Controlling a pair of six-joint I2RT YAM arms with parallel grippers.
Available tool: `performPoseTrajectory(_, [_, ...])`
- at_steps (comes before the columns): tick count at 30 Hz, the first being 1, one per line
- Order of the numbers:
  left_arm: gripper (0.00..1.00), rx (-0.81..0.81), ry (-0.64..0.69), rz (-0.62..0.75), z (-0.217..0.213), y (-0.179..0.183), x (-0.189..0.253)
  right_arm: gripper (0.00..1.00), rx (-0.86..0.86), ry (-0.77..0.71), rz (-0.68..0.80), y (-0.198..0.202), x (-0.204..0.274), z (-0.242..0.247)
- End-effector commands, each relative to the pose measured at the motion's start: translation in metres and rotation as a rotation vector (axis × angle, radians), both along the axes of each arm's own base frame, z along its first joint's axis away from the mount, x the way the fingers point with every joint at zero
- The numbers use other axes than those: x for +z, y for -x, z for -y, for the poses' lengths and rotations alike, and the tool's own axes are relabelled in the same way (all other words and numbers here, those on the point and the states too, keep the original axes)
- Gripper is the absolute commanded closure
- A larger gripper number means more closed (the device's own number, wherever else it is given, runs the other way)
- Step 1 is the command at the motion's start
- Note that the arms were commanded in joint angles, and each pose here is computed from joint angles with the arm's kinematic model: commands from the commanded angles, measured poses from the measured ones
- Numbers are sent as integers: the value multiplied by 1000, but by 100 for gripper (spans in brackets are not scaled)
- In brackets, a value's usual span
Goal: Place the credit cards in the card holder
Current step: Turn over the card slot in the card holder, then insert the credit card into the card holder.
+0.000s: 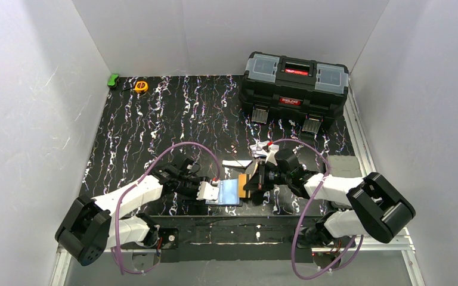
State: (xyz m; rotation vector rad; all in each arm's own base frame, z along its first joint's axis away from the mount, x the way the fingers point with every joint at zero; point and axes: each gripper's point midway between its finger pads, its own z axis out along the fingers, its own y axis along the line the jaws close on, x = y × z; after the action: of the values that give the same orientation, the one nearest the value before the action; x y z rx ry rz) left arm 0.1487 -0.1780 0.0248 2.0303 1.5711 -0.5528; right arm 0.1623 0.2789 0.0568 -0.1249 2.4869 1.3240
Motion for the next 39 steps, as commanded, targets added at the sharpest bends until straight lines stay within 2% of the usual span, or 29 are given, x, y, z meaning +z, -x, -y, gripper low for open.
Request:
performPoseTrajectory(1, [55,-22,0,-18,-1,8,-4,99,37,-69,39,-4,15,-13])
performPoseTrajectory(9, [56,-30,3,-15,0,7,-4,99,144,-159,58,2,34,-31])
performPoseTrajectory(17, [59,19,39,-3,9,-4,15,99,271,-177,18,-2,38,-65])
performPoseTrajectory(21, [64,51,59,-22,15,-7,32,99,283,-166,-32,-6,25,-75])
performPoseTrajectory(28, [67,73,49,2,13,-13,50,99,282,-125,-89,-7,5,-77])
performPoseTrajectory(32, [67,57,89,19,17,-11,63,99,283,-115,-96,-10,0,-80])
performPoseTrajectory(39, [67,24,102,-49,30,-11,52,99,294,-101,-101,-8,-2,-86])
